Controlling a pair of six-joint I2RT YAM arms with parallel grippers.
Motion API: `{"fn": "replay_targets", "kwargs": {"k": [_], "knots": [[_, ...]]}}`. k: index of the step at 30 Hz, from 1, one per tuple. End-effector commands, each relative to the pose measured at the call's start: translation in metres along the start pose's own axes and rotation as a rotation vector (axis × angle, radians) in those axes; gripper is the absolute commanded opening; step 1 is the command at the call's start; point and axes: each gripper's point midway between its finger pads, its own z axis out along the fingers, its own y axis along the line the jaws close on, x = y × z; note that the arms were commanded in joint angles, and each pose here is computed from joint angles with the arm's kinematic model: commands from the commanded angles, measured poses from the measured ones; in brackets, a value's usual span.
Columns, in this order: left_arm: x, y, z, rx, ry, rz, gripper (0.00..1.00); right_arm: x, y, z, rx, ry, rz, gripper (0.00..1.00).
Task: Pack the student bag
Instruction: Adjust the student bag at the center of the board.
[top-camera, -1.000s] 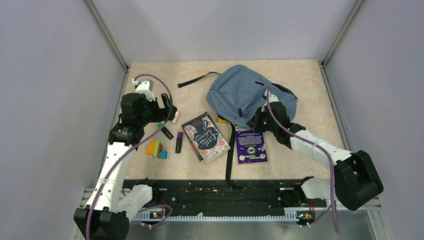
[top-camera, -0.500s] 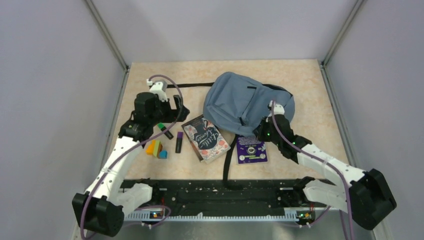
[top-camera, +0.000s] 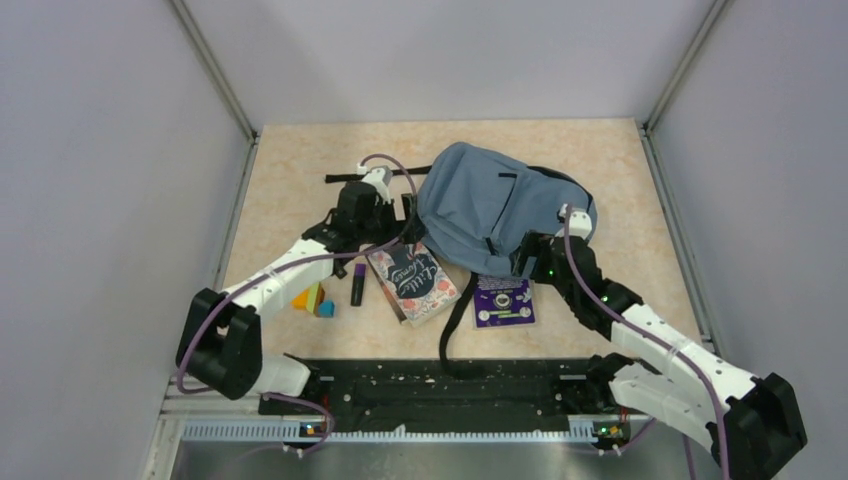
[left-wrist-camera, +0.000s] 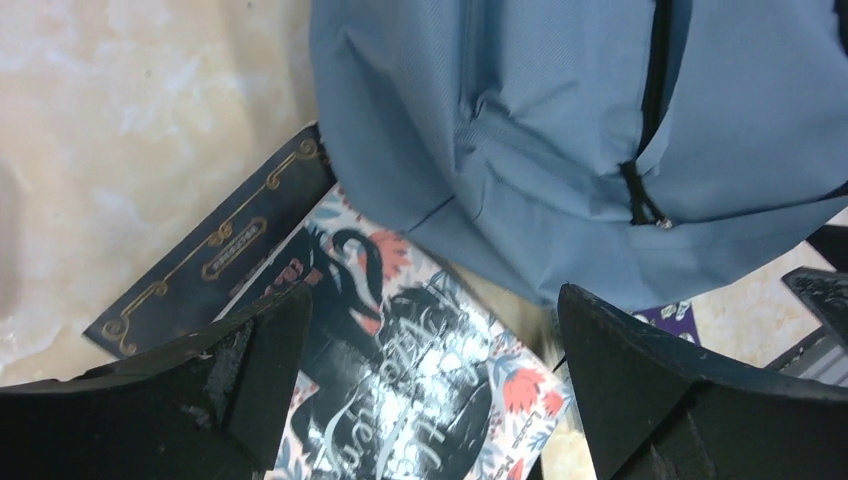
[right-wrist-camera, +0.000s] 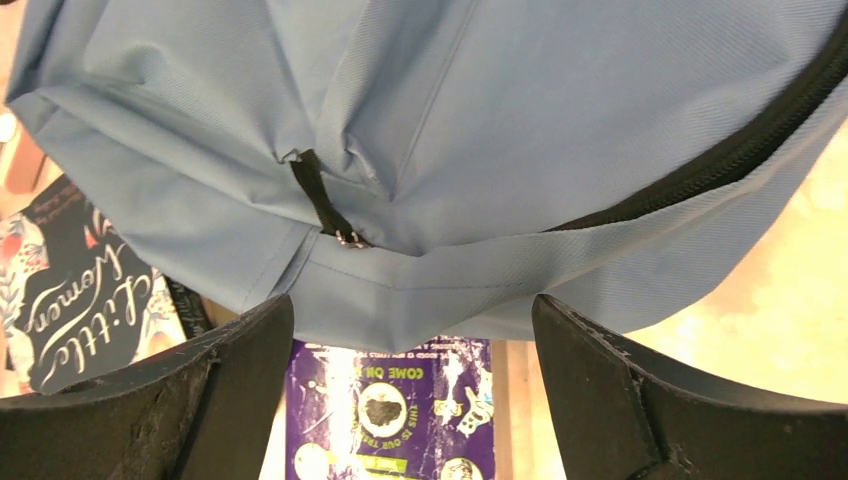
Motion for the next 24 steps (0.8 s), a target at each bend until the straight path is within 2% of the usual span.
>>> {"fn": "replay_targets", "kwargs": {"k": [1,9,17,19,21,24], "knots": [[-0.057,-0.031,0.010,0.066,-0.152,0.026,0.98,-0.007,-0.010,0.000,0.077,-0.012,-0.001,0.88],[-0.052,-0.016,0.066,-0.029,-0.089,0.020,0.98,-0.022,-0.046,-0.002,0.246,-0.027,-0.029,0.94],[-0.041,-0.011,0.097,-0.083,-0.049,0.047,0.98,-0.013,-0.053,0.012,0.210,-0.005,0.022,0.95],[-0.040,-0.014,0.102,-0.068,-0.042,0.053,0.91,-0.013,-0.041,0.018,0.157,0.009,0.018,0.94],[-0.041,-0.019,0.104,-0.048,-0.036,0.058,0.77,-0.012,-0.029,0.024,0.106,0.038,0.016,0.94],[-0.047,-0.025,0.103,-0.021,-0.050,0.068,0.60,-0.012,-0.030,0.032,0.132,0.058,0.011,0.94]]}}
